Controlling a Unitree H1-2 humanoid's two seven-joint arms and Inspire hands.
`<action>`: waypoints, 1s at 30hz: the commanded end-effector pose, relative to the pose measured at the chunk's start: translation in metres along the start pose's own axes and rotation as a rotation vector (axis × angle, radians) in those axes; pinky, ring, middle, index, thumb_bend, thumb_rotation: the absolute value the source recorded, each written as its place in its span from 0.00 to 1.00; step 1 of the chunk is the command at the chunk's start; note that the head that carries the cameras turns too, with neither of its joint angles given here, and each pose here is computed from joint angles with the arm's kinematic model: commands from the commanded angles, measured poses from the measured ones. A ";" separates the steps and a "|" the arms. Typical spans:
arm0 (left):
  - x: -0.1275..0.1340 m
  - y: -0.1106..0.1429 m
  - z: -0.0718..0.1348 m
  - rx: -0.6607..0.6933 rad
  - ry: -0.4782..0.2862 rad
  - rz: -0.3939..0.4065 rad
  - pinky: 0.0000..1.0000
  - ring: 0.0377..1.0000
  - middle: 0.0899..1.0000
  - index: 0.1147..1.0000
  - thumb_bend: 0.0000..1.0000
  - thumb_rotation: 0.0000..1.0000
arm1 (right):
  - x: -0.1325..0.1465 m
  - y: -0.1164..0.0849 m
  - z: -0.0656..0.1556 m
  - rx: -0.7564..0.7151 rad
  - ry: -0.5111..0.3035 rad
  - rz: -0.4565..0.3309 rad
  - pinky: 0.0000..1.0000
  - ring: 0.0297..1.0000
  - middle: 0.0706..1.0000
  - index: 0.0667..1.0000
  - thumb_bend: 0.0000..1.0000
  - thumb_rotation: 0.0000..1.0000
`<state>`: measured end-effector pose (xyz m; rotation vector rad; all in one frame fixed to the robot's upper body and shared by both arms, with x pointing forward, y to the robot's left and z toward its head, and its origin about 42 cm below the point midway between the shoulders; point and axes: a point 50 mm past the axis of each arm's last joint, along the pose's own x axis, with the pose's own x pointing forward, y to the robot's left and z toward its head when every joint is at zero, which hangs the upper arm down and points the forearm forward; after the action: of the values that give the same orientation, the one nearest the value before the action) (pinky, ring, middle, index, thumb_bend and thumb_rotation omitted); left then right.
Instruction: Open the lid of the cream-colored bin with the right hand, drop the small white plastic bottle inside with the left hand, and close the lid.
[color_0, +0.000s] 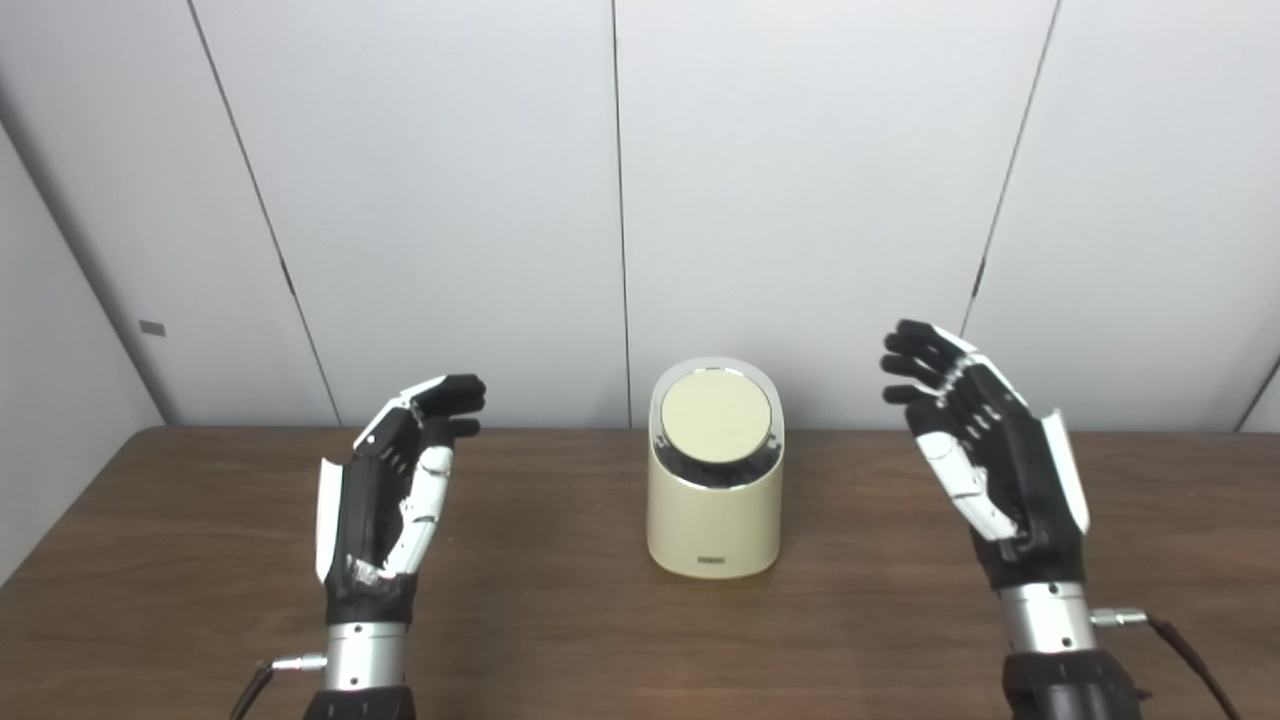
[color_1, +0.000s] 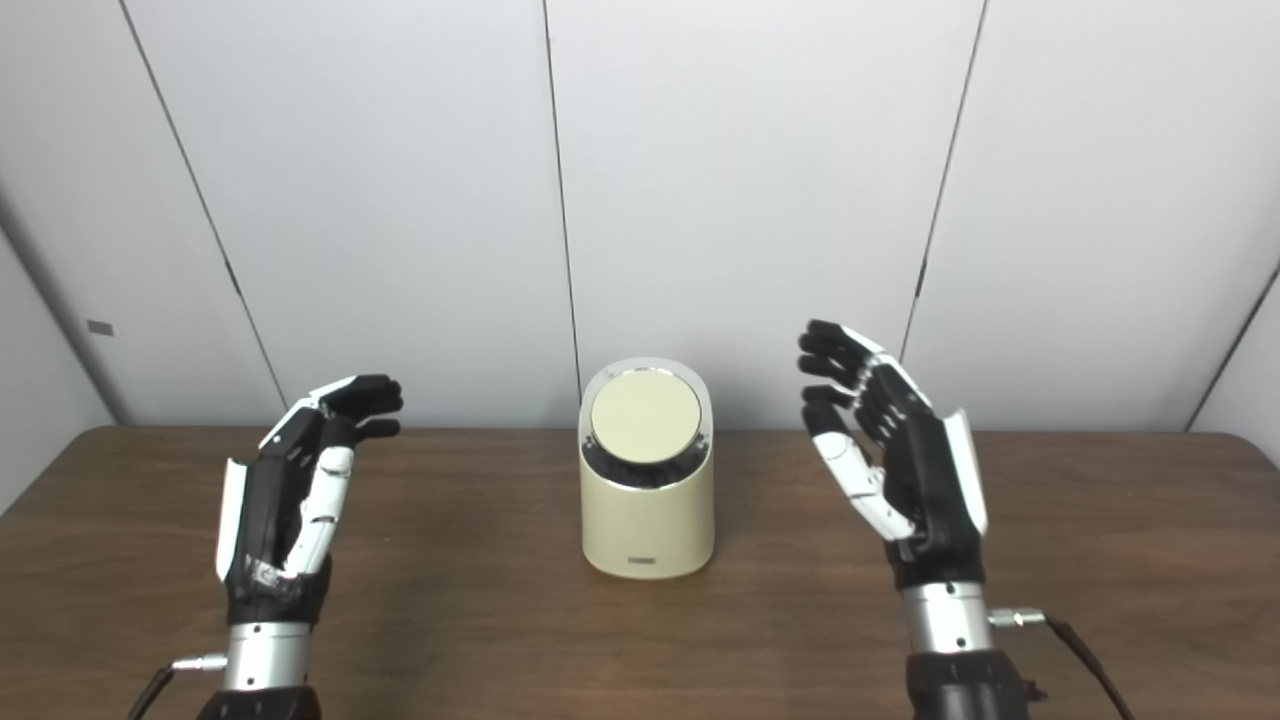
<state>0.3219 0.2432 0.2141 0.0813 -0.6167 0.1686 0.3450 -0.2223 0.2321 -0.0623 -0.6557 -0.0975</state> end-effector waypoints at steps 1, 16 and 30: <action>0.010 0.002 0.010 -0.015 -0.083 0.006 0.65 0.70 0.68 0.65 0.27 0.46 | 0.011 0.004 0.014 0.054 -0.131 -0.037 0.66 0.74 0.74 0.73 0.28 0.50; 0.018 -0.022 0.014 -0.100 -0.109 0.039 0.60 0.67 0.65 0.63 0.30 0.35 | 0.013 0.001 0.005 0.118 -0.133 -0.168 0.58 0.67 0.68 0.64 0.36 0.33; 0.013 -0.023 0.012 -0.132 -0.105 0.038 0.60 0.67 0.66 0.63 0.30 0.34 | 0.007 -0.001 -0.003 0.101 -0.132 -0.154 0.59 0.68 0.67 0.64 0.37 0.38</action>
<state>0.3270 0.2222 0.2190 -0.0340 -0.6738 0.1722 0.3512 -0.2252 0.2186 0.0833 -0.7052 -0.2211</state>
